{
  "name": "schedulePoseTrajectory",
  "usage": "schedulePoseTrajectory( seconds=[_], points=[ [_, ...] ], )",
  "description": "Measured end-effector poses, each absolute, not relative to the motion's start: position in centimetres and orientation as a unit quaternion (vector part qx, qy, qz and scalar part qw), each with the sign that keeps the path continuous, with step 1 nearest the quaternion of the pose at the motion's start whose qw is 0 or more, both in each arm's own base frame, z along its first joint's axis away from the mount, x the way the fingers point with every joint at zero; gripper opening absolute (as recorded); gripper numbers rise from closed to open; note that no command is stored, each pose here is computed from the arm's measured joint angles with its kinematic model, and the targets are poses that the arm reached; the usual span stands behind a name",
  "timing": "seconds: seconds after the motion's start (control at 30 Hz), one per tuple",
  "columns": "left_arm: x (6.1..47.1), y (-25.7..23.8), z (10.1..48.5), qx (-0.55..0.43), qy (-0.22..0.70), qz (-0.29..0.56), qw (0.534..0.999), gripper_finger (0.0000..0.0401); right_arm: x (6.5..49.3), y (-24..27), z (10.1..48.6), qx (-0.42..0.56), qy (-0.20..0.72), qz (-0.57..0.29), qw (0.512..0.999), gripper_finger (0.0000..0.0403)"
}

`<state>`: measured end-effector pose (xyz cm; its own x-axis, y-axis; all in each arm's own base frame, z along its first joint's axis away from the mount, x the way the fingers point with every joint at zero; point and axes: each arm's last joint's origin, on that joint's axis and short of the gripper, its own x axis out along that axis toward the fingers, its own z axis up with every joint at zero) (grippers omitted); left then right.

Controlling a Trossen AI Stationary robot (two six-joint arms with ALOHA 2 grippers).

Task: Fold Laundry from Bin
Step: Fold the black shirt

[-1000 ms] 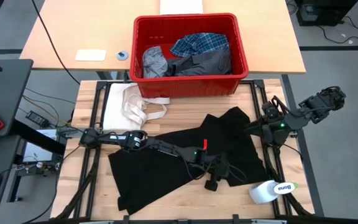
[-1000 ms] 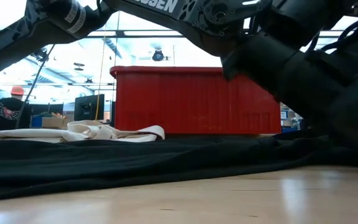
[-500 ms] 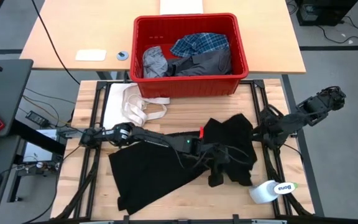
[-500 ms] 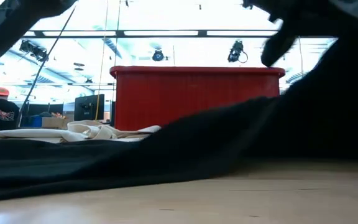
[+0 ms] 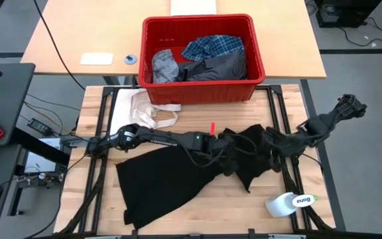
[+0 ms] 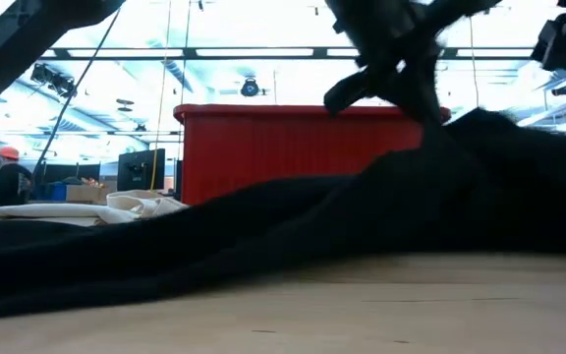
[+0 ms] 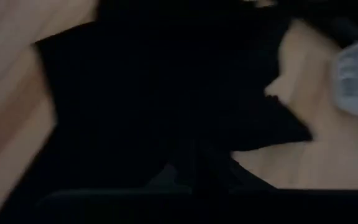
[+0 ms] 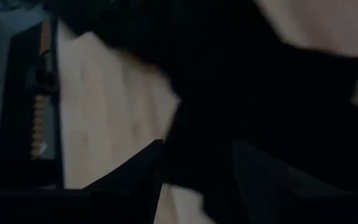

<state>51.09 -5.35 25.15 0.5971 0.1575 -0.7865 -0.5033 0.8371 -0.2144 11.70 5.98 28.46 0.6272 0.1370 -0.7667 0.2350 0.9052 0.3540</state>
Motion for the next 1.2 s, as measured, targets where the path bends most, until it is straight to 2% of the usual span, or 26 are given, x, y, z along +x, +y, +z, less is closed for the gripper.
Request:
schedulePoseTrajectory(
  seconds=[0.2,0.33,0.47,0.67,0.8,0.93,1.07,1.2],
  points=[
    [50.6,-0.7,24.6,-0.189,0.417,0.287,0.841,0.0010,12.7,6.7,25.7,0.226,0.470,-0.045,0.852,0.0198],
    [50.6,2.2,24.3,-0.201,0.417,0.309,0.831,0.0011,12.9,6.7,24.4,0.246,0.479,-0.068,0.840,0.0198],
    [50.6,3.7,24.3,-0.212,0.421,0.301,0.829,0.0011,13.3,6.9,23.2,0.268,0.476,-0.053,0.836,0.0198],
    [50.5,3.3,24.2,-0.179,0.444,0.271,0.835,0.0011,13.3,6.3,20.2,0.211,0.461,-0.141,0.850,0.0198],
    [50.4,2.4,24.1,-0.166,0.459,0.256,0.835,0.0011,12.8,5.8,18.5,0.178,0.469,-0.171,0.848,0.0198],
    [50.3,2.1,24.1,-0.161,0.465,0.250,0.834,0.0011,12.7,5.9,16.9,0.158,0.477,-0.127,0.855,0.0198],
    [50.3,2.2,24.0,-0.161,0.466,0.251,0.833,0.0011,13.0,6.1,15.2,0.183,0.465,-0.081,0.862,0.0198],
    [50.3,2.2,24.0,-0.161,0.466,0.251,0.833,0.0011,12.9,6.0,14.4,0.188,0.443,-0.094,0.871,0.0198]
  ],
)
